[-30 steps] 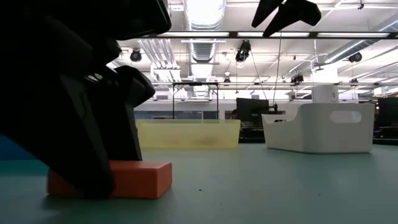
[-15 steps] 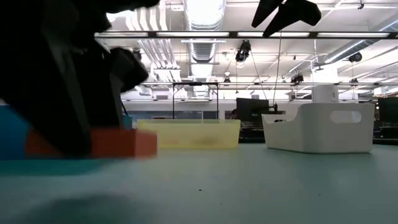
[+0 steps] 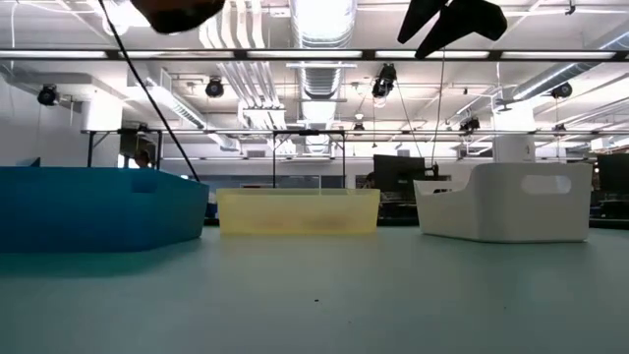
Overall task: Sort & place blocks by color
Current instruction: Put the orange block into the yellow bin
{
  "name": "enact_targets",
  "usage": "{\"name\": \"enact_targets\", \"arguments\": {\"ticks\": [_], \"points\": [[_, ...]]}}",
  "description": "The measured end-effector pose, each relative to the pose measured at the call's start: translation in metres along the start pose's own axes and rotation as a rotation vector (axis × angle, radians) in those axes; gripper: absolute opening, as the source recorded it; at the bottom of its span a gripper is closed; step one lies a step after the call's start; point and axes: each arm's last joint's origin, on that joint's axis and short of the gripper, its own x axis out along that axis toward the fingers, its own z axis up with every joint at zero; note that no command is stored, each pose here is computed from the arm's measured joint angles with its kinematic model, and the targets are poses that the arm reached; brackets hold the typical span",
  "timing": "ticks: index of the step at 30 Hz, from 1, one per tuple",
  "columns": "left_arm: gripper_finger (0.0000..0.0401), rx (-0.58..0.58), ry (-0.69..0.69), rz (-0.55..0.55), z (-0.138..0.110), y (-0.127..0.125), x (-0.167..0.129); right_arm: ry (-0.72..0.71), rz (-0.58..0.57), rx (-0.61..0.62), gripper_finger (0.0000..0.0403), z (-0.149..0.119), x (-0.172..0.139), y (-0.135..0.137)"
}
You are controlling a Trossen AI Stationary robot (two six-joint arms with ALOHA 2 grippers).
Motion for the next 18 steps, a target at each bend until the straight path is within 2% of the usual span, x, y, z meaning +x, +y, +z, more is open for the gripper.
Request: {"name": "enact_targets", "arguments": {"ticks": [8, 13, 18], "points": [[0.0124, -0.115, -0.112, 0.071, 0.026, 0.05, -0.056, -0.002, 0.003, -0.004, 0.0183, 0.0, 0.0, 0.0], [0.0125, -0.092, -0.175, 0.172, 0.04, 0.094, -0.075, 0.0, -0.001, 0.059, 0.0183, 0.003, 0.002, -0.002], [0.0125, -0.052, -0.174, 0.254, 0.048, 0.145, -0.087, 0.005, -0.007, 0.118, 0.0183, 0.011, 0.008, -0.008]]}}
